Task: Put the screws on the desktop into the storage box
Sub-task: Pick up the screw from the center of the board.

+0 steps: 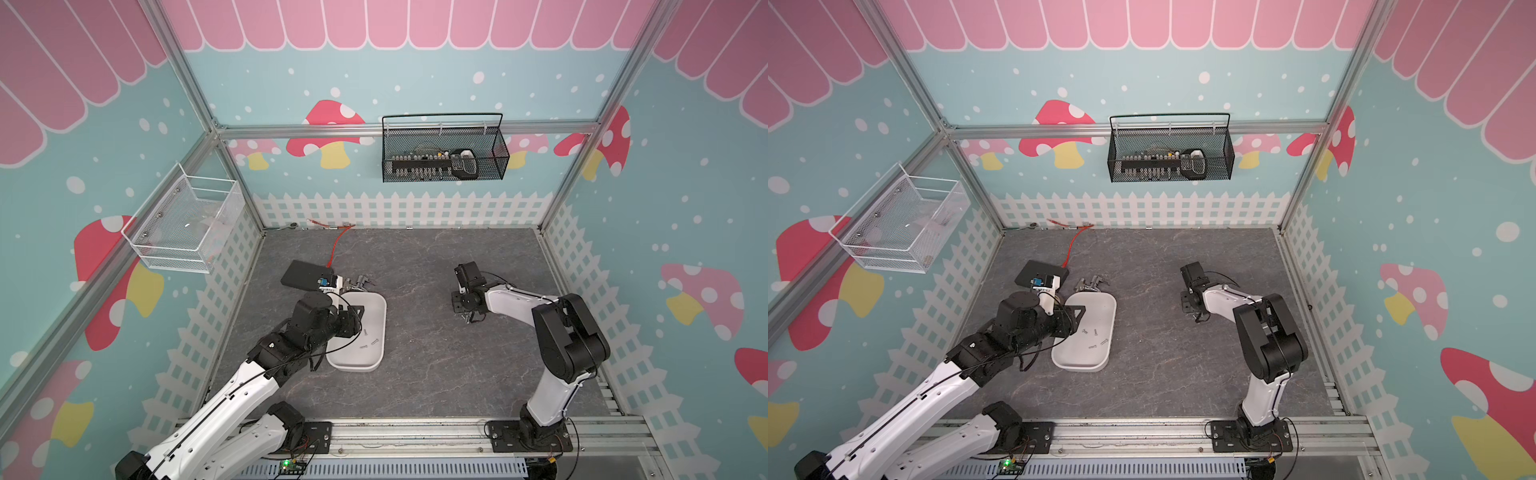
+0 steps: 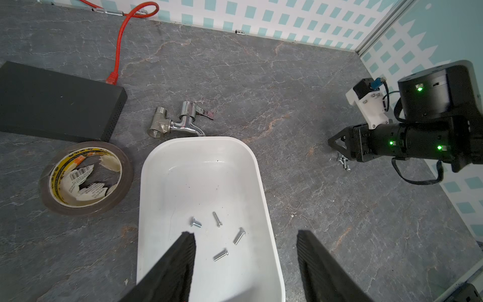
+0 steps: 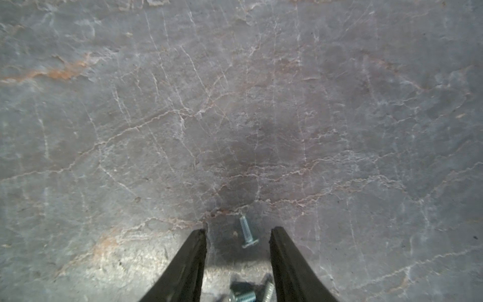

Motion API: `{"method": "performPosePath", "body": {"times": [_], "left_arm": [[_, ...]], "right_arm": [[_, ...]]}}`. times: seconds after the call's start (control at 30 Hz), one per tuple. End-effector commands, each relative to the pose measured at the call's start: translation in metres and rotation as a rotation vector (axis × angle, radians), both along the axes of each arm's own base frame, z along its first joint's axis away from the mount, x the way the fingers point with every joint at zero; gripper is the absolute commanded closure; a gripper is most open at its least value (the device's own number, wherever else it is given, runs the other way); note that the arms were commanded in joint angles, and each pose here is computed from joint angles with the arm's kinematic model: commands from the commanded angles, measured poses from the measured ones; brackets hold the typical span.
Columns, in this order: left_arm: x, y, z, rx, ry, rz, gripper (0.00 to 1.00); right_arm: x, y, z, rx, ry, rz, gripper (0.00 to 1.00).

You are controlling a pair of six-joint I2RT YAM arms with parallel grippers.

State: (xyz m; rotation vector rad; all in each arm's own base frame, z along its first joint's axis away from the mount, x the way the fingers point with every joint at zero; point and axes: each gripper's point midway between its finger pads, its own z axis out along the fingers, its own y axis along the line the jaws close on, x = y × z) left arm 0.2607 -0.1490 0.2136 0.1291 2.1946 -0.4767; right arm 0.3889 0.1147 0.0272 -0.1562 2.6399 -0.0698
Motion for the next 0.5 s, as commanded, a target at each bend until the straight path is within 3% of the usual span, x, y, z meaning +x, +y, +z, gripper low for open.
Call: {"method": "performPosePath", "body": {"times": [0.0,0.47], "left_arm": [[0.001,0.003,-0.004,0.015,-0.001,0.012,0.34],[0.001,0.004,-0.003,0.013,-0.005,0.012,0.34]], "right_arm": [[-0.004,0.000,-0.011,-0.020,0.043,0.011,0.60],[-0.015,0.000,-0.019,-0.009,0.085,0.013,0.80]]}}
